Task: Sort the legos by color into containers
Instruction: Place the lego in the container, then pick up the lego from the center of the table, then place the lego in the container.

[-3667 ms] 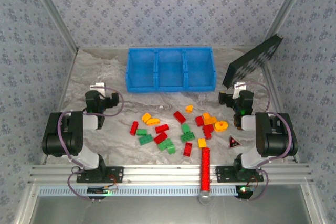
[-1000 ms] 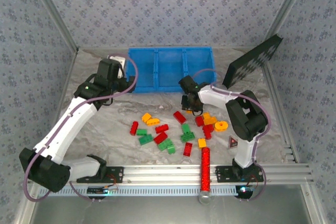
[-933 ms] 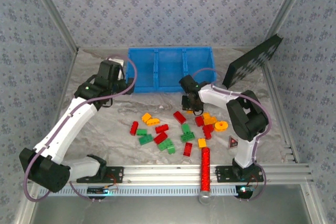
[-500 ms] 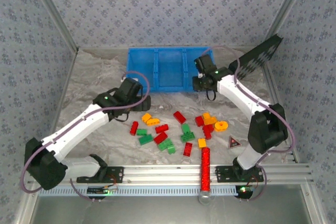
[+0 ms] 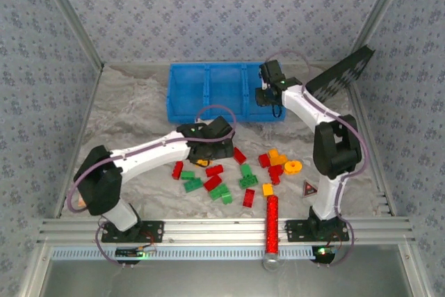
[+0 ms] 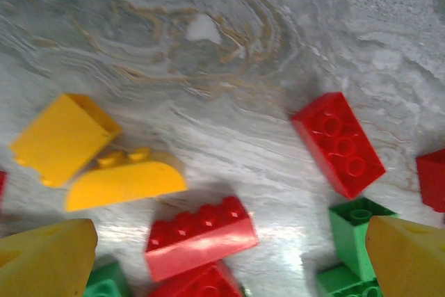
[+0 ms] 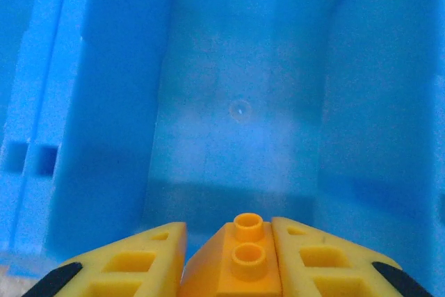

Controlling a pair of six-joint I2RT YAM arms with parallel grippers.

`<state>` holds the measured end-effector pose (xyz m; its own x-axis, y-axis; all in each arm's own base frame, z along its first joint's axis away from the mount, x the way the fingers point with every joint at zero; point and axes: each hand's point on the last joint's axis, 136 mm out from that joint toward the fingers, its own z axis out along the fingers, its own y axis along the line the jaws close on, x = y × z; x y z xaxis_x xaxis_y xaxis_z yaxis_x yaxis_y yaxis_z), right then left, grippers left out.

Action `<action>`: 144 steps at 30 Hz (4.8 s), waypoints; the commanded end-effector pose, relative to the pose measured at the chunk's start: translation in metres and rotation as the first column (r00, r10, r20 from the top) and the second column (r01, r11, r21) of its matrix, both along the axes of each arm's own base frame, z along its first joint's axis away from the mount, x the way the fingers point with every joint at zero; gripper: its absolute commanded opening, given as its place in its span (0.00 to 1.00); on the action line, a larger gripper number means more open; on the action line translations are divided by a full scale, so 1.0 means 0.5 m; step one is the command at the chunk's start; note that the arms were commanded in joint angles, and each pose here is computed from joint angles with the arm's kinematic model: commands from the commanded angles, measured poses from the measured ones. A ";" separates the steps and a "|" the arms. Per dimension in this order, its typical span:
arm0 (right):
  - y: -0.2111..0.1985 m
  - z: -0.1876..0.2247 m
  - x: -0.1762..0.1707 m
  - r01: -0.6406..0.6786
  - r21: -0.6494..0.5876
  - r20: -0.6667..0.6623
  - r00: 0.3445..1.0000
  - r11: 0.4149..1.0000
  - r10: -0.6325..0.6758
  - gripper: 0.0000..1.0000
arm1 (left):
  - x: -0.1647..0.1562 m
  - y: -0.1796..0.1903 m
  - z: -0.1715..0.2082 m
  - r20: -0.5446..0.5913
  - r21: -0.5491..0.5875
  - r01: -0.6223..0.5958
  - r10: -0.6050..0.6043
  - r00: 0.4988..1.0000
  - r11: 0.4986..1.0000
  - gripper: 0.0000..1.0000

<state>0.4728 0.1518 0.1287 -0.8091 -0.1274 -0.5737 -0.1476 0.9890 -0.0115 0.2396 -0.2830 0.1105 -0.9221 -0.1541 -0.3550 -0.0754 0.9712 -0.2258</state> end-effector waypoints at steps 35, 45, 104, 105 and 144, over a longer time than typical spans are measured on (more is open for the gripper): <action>0.000 -0.002 0.025 -0.029 0.083 0.047 0.999 0.996 0.025 0.54 | 0.033 -0.205 -0.124 -0.152 -0.078 -0.179 0.166 0.974 0.981 0.79; -0.003 0.139 -0.062 -0.083 0.209 0.182 0.982 0.974 0.045 0.54 | 0.023 -0.201 -0.180 -0.231 -0.035 -0.217 0.203 0.952 0.976 0.68; -0.196 -0.145 -0.572 0.703 0.427 -0.386 0.711 0.569 -0.588 0.89 | 0.464 -0.086 0.097 0.335 0.214 0.048 -0.119 0.935 0.976 0.10; -0.197 -0.143 -0.569 0.704 0.435 -0.383 0.709 0.561 -0.592 0.88 | 0.476 -0.089 0.079 0.323 0.209 0.045 -0.112 0.940 0.977 0.09; -0.207 -0.178 -0.475 0.855 0.396 -0.523 0.510 0.335 -0.682 0.81 | 0.523 -0.107 -0.134 0.106 0.154 0.052 -0.069 0.992 0.987 0.34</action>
